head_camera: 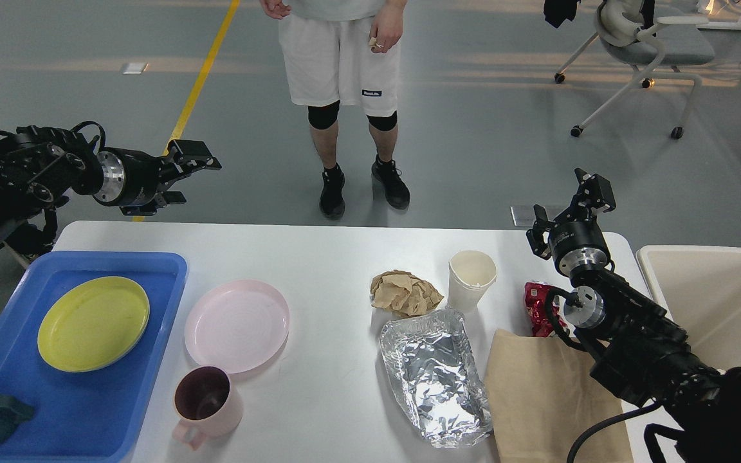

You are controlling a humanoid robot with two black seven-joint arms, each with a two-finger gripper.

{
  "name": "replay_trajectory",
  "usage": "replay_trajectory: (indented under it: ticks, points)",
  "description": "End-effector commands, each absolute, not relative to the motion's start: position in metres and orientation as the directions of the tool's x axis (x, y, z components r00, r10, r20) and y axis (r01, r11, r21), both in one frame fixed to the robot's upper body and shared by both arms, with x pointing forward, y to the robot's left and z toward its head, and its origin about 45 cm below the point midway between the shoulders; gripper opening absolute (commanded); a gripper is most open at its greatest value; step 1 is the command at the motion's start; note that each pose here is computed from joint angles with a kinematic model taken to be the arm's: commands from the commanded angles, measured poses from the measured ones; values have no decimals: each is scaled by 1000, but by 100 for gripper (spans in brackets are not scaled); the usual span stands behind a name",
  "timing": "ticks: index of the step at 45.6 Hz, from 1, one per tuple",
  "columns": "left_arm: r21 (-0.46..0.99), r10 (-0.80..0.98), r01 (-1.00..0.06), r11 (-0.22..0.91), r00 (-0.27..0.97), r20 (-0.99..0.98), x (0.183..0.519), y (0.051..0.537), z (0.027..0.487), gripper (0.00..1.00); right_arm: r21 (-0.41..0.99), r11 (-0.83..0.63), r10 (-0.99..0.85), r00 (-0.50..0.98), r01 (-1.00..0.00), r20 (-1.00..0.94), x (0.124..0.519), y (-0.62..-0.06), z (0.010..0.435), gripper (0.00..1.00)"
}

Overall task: Tidy desktop
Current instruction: 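Reach the left gripper down to the pink mug beside the tray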

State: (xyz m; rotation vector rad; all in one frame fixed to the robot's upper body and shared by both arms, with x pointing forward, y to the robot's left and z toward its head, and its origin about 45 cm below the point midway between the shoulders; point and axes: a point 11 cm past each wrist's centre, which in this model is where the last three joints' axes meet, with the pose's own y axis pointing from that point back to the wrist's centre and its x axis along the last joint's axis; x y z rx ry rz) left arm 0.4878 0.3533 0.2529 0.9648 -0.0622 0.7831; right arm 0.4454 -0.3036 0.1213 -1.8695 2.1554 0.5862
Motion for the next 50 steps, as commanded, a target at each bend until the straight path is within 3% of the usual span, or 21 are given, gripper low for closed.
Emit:
replay_trajectory:
  ticks: [1, 3, 22, 39, 50]
  points:
    - [816, 480, -473, 333, 830, 285, 474, 356, 263, 96, 148, 107, -892, -161, -983, -423, 445, -304, 121, 100]
    - [857, 444, -394, 333, 867, 227, 465, 356, 267, 96, 148, 106, -893, -160, -983, -422, 445, -303, 121, 100]
    - [993, 232, -96, 71, 970, 77, 417, 355, 280, 96, 150, 106, -892, -161, -983, -423, 445, -303, 121, 100]
    - [978, 58, 113, -178, 993, -104, 383, 324, 253, 96, 148, 107, -892, -161, -983, -423, 445, -304, 121, 100]
    - [957, 53, 244, -158, 970, -238, 351, 317, 207, 96, 148, 107, -892, -161, -983, -423, 445, -304, 121, 100]
